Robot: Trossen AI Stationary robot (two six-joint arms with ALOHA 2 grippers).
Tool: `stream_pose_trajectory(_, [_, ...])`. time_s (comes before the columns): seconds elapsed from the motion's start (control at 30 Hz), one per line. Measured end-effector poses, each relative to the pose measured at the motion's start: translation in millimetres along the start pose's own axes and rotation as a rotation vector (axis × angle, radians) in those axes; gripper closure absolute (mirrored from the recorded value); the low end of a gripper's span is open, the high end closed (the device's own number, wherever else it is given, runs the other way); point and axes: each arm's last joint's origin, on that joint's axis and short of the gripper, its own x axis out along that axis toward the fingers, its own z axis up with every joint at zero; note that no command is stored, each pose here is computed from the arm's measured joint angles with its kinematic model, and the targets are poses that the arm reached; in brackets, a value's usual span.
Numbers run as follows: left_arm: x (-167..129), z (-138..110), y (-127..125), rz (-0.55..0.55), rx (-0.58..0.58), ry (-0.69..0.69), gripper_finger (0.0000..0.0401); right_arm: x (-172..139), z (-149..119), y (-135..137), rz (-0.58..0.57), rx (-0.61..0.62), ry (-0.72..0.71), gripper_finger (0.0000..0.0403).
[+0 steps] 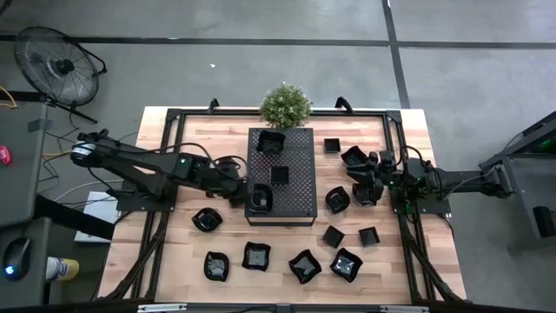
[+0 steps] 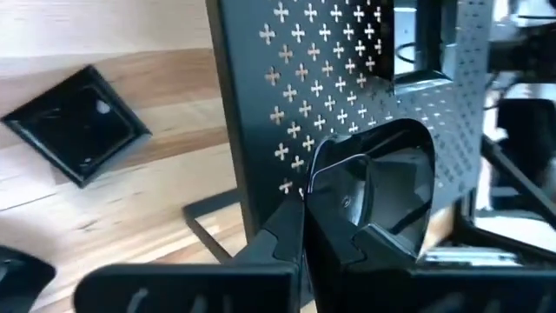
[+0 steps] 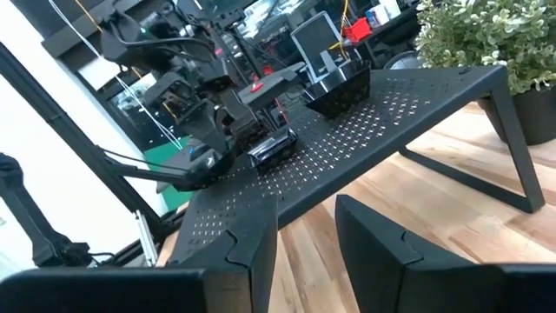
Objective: Pick & Place Mini shaped plates
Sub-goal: Put the leaf-shaped plate on the shelf
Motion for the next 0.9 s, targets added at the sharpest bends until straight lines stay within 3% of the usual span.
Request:
stream_pose_trajectory(0.1, [-1, 0, -4, 0.060, -0.001, -0.004, 0.0401, 0, 0, 0, -0.003, -0.003, 0.004, 0.0288])
stream_pose_trajectory(0.9, [-2, 0, -11, 0.023, -0.031, -0.012, 0.0401, 0, -1, -1, -0.006, -0.004, 0.012, 0.0288])
